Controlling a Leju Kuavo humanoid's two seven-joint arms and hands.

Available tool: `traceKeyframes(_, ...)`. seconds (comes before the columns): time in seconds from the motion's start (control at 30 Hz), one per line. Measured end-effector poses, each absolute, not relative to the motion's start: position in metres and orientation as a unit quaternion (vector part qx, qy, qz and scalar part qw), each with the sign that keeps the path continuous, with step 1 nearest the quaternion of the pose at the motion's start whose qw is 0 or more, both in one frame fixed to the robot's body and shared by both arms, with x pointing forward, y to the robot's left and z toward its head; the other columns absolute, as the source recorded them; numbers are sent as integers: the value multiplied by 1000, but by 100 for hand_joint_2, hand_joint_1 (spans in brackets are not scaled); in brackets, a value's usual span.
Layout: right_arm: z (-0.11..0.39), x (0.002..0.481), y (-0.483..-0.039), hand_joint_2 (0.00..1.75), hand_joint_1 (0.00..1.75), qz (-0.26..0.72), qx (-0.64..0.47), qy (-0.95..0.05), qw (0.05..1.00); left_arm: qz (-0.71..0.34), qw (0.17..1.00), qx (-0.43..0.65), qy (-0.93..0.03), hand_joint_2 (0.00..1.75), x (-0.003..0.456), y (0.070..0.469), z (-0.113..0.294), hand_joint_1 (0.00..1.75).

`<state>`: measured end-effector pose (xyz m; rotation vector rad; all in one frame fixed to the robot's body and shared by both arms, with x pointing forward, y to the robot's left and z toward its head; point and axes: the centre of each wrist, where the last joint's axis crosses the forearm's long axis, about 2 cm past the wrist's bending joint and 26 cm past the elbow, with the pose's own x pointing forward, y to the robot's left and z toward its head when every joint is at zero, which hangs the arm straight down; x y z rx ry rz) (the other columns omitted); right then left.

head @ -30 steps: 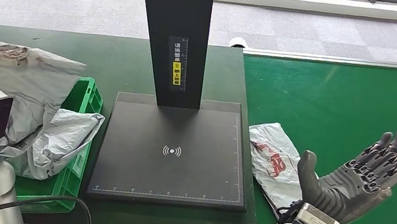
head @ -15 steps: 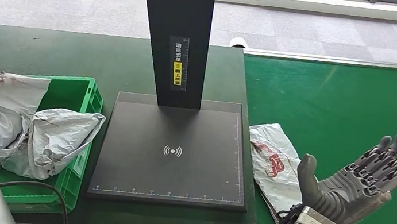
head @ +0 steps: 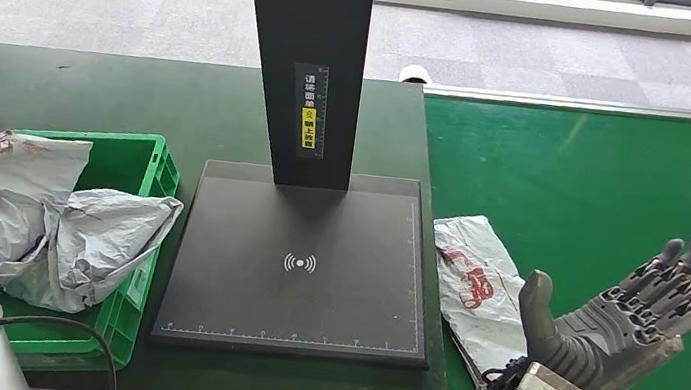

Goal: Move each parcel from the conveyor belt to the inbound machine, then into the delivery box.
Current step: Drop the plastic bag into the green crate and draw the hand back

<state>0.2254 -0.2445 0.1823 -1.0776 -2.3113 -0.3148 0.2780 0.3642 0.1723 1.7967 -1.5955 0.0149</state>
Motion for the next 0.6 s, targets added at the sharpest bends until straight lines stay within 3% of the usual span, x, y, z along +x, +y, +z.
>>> traceKeyframes(0.3,182,225,-244,175,0,-117,-402,-863,282,6,364,697,-618,175,278,365,171,175)
traceKeyframes(0.33,182,225,-244,175,0,-117,-402,-863,282,5,364,697,-618,175,278,364,171,139)
traceKeyframes(0.43,182,225,-244,175,0,-117,-403,-863,282,-1,371,698,-612,175,280,363,169,8)
traceKeyframes(0.5,182,225,-244,175,0,-116,-403,-863,282,-8,389,698,-602,175,283,361,165,0)
traceKeyframes(0.6,182,225,-244,175,0,-116,-403,-863,282,-21,443,691,-571,44,295,357,150,0)
